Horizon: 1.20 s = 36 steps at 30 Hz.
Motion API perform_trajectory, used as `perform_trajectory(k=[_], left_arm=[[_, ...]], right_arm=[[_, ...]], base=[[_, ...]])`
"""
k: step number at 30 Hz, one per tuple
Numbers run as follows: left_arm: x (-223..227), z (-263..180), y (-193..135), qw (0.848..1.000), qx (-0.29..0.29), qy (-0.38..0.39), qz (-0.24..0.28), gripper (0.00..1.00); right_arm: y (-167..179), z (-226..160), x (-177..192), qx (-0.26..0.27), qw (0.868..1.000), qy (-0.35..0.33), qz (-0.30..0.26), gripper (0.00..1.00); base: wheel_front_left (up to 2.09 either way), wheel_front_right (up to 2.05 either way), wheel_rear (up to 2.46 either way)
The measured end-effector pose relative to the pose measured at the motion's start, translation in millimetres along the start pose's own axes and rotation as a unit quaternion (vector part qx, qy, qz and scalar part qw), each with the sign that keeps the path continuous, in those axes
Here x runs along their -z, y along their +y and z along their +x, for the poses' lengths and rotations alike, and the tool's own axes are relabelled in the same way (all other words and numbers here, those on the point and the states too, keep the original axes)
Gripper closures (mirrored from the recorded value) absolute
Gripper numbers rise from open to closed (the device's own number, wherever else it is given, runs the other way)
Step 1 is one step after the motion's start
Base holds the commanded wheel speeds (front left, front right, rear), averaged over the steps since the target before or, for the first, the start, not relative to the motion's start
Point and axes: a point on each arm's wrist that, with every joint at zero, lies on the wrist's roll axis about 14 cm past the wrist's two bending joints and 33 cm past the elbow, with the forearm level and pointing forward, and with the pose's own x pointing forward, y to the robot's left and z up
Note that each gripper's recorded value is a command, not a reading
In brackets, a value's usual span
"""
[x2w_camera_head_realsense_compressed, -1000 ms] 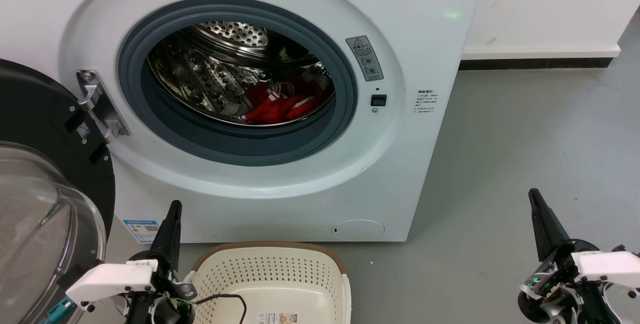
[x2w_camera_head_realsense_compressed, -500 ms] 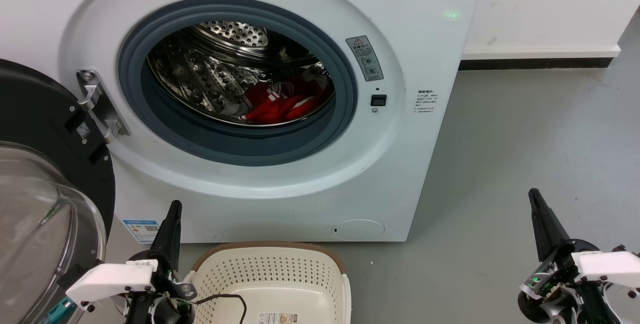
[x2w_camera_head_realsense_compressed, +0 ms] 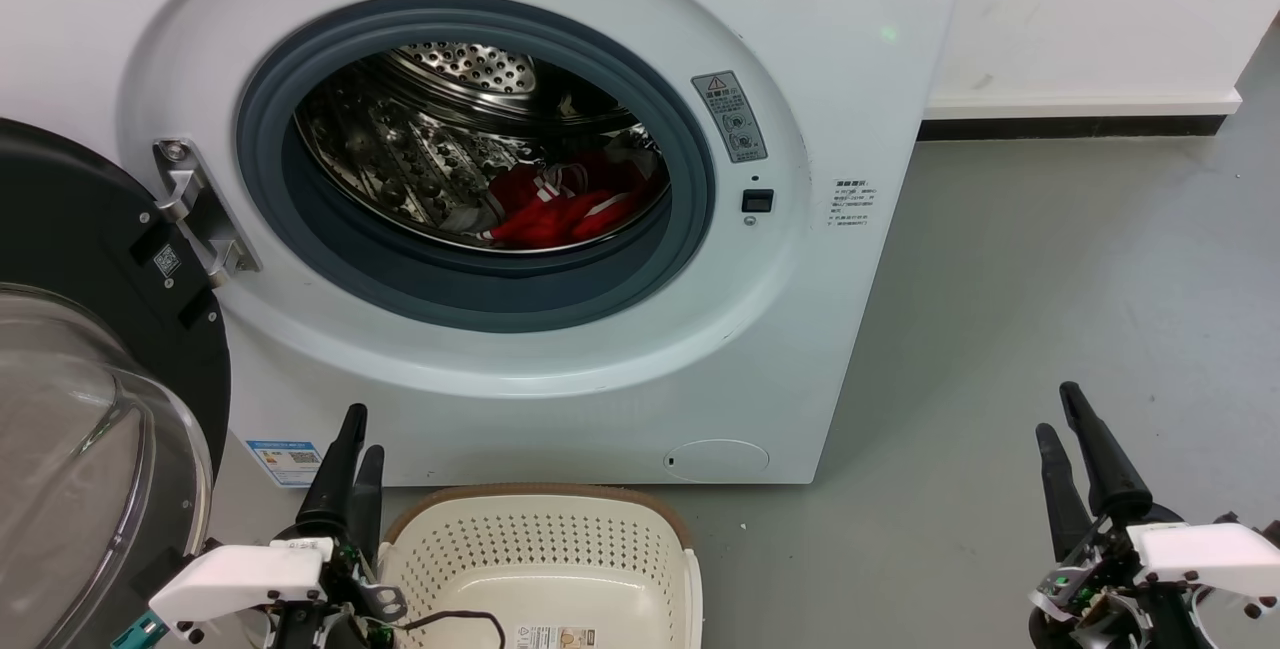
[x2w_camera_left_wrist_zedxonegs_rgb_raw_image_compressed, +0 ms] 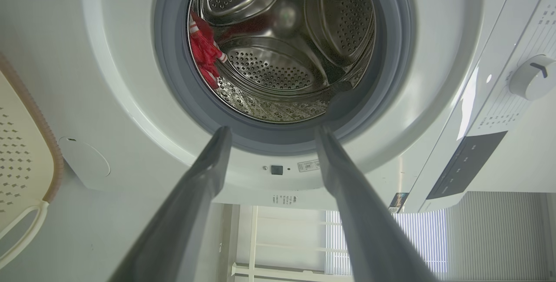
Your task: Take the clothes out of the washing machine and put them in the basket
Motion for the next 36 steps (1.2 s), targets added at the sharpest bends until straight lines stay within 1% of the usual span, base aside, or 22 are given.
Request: perform_trajectory(k=[6,9,14,18,21,26,36], left_arm=[[5,1,-4,1.0,0.006,0.0,0.02,0.0],[4,1,-7,0.999,0.009,-0.005,0.041,0.0],[3,2,-12,0.996,0.016,-0.009,0.088,0.0],[3,2,-17,0.991,0.024,-0.013,0.131,0.0],[3,2,-21,0.986,0.029,-0.016,0.162,0.0],[4,2,-24,0.976,0.033,-0.018,0.213,0.0],[8,2,-26,0.947,0.039,-0.019,0.318,0.0]], right_arm=[[2,-1,2,-0.003,1.0,-0.005,-0.025,0.0],[1,-3,1,-0.001,0.999,-0.007,-0.052,0.0],[5,-3,1,-0.006,0.995,-0.011,-0.098,0.0],[8,-5,1,-0.01,0.989,-0.014,-0.144,0.0],[11,-6,3,-0.015,0.981,-0.011,-0.192,0.0],[19,-7,7,-0.027,0.961,-0.01,-0.275,0.0],[20,-10,11,-0.033,0.927,-0.005,-0.375,0.0]], base=[[0.0,0.0,0.0],[0.0,0.0,0.0],[0.0,0.0,0.0],[0.0,0.0,0.0],[0.0,0.0,0.0],[0.0,0.0,0.0],[0.0,0.0,0.0]])
